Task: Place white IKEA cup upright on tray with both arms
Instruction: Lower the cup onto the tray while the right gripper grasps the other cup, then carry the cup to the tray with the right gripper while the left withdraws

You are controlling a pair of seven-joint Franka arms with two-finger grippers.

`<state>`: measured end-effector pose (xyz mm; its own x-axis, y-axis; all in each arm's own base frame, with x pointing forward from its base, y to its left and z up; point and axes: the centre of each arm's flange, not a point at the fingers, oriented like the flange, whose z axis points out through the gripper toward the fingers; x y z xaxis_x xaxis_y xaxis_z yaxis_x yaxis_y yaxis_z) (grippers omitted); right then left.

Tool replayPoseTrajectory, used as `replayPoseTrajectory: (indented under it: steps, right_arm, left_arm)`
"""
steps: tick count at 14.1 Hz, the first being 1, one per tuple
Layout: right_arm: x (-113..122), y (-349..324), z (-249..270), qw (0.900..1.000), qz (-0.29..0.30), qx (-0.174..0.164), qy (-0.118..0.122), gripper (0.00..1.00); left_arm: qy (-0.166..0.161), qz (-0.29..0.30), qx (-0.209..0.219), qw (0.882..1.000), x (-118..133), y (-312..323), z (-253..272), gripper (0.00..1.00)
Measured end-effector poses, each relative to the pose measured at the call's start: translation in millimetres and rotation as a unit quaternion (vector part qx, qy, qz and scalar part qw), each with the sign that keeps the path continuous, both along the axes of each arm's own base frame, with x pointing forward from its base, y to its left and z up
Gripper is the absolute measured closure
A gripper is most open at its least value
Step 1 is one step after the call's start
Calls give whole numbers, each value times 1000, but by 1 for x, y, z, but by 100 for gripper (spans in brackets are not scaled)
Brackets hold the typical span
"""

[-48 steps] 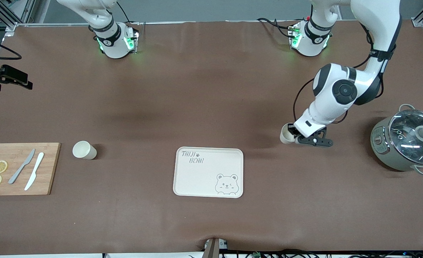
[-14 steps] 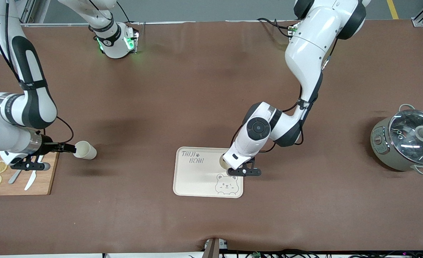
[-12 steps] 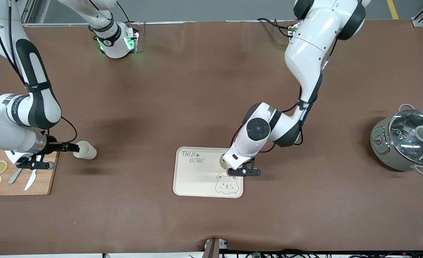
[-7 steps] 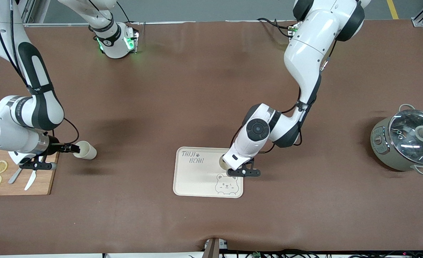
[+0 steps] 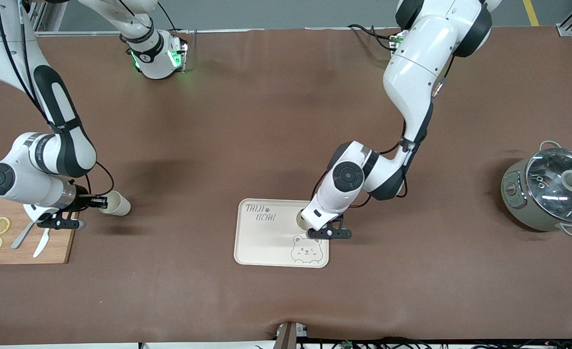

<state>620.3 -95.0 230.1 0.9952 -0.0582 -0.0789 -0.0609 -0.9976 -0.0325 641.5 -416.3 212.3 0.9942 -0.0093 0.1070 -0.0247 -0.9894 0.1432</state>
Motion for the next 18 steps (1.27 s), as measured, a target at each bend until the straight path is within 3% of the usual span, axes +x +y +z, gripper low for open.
replayPoseTrajectory:
  steps: [1, 2, 11, 18]
  right_arm:
    - [0, 1, 2, 1000, 0, 0, -1, 97]
    - [0, 0, 1, 1000, 0, 0, -1, 97]
    - [4, 2, 11, 1000, 2, 3, 14, 97]
    - [30, 33, 50, 1000, 3, 4, 4, 97]
  left_arm:
    - [0, 0, 0, 1000, 0, 0, 0, 96]
    - [0, 0, 0, 1000, 0, 0, 0, 90]
    - [-4, -1, 1, 1000, 0, -1, 2, 2]
    - [10, -6, 22, 1000, -1, -4, 34, 0]
